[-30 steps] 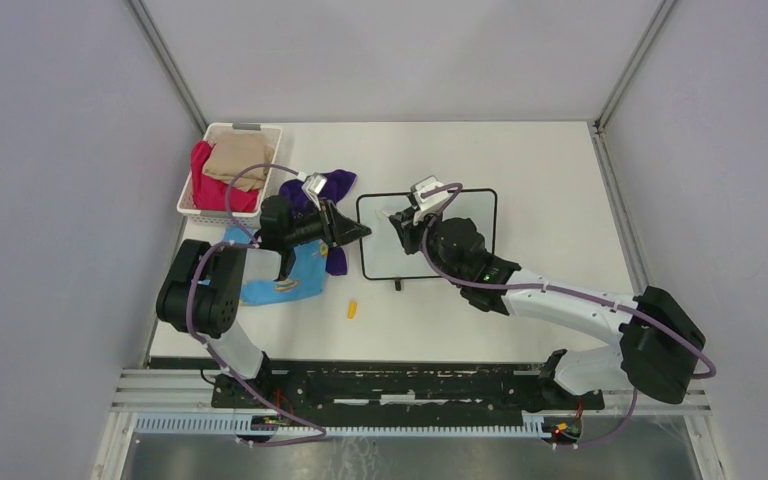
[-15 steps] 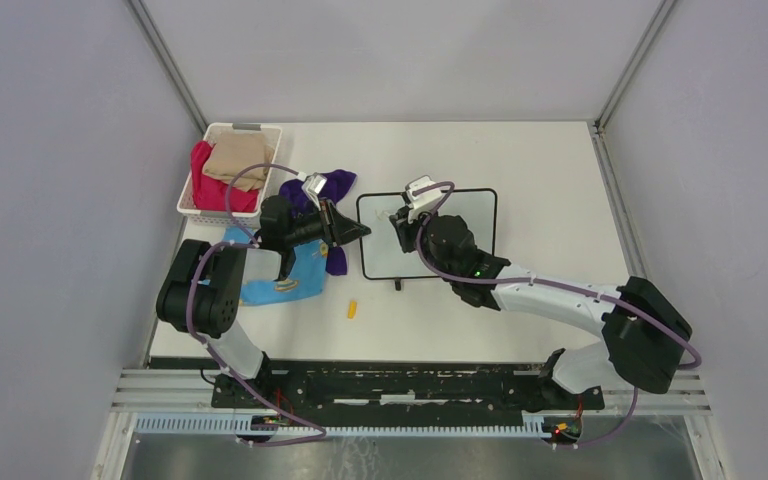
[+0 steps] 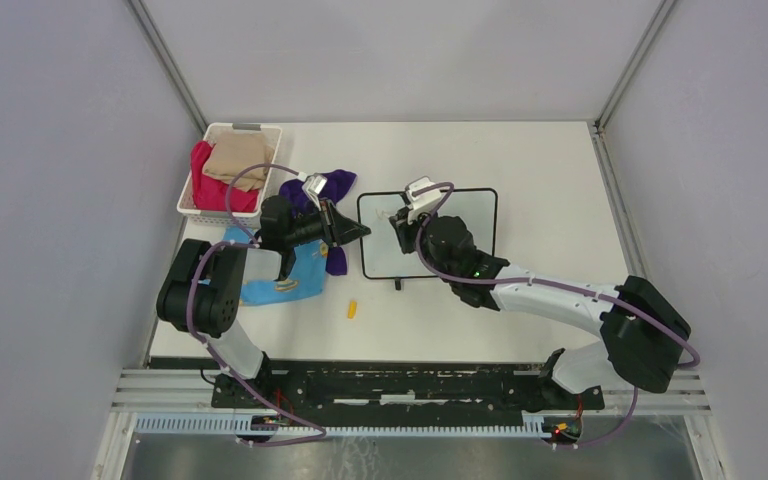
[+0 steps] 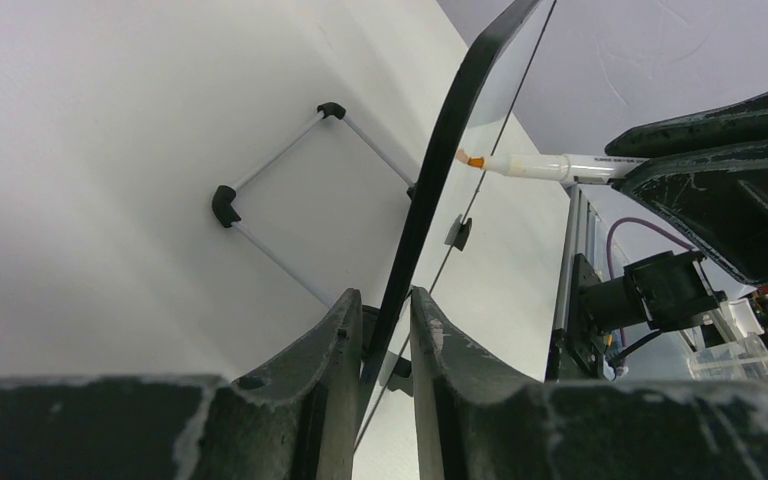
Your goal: Write a sentence on the whiteboard
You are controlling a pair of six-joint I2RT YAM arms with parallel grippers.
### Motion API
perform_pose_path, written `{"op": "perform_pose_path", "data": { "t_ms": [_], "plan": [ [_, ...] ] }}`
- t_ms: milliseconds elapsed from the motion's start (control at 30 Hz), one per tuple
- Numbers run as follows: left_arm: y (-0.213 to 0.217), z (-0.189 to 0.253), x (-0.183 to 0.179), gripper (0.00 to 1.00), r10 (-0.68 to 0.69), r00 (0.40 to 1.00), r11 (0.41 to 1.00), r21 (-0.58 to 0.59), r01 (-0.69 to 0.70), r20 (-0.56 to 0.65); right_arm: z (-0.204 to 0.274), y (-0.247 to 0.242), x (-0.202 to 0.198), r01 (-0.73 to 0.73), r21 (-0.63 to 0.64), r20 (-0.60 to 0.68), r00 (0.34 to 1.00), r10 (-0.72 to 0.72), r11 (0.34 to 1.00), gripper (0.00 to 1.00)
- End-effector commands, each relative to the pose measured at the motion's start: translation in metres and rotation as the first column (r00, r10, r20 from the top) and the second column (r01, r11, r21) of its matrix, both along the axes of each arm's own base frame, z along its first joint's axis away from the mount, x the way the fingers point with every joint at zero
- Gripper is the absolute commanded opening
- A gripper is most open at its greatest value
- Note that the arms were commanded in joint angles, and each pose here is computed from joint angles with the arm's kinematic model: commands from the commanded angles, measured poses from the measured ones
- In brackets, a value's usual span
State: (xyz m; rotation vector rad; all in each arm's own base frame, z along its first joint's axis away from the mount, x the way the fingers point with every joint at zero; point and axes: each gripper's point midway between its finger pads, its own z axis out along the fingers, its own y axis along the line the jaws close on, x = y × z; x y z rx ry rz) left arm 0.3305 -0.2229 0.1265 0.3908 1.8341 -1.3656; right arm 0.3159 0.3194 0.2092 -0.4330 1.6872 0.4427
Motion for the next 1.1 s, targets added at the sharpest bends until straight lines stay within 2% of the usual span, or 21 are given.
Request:
{"op": "perform_pose_path", "data": {
  "t_ms": [0,200,533,700,933,1067],
  "plan": [
    [-0.003,0.011,0.003,0.30,-0.016,0.999,1.000,-0.024,0.016,0.035,-0.007,-0.006,0.000,0.019,0.015,-0.011,1.000,-0.019,1.000,0.00],
    [-0.003,0.011,0.003,0.30,-0.016,0.999,1.000,-0.024,0.017,0.035,-0.020,-0.006,-0.007,-0.001,0.020,-0.040,0.999,0.002,1.000,0.00],
    [-0.003,0.009,0.003,0.28,-0.018,0.999,1.000,-0.024,0.019,0.029,-0.017,0.011,-0.009,-0.055,0.048,-0.049,0.997,0.057,0.997,0.00],
    [-0.003,0.010,0.002,0.26,-0.019,0.999,1.000,-0.024,0.020,0.029,-0.010,0.021,-0.010,-0.081,0.068,-0.043,0.996,0.084,0.994,0.00],
    [-0.003,0.009,0.002,0.24,-0.019,0.999,1.000,-0.022,0.020,0.029,0.026,0.006,-0.021,-0.089,0.133,0.017,0.996,0.087,0.987,0.00],
    [-0.003,0.009,0.002,0.39,-0.019,0.999,1.000,-0.024,0.019,0.026,0.047,-0.009,-0.030,-0.096,0.140,0.076,0.993,0.085,0.986,0.00]
  ]
}}
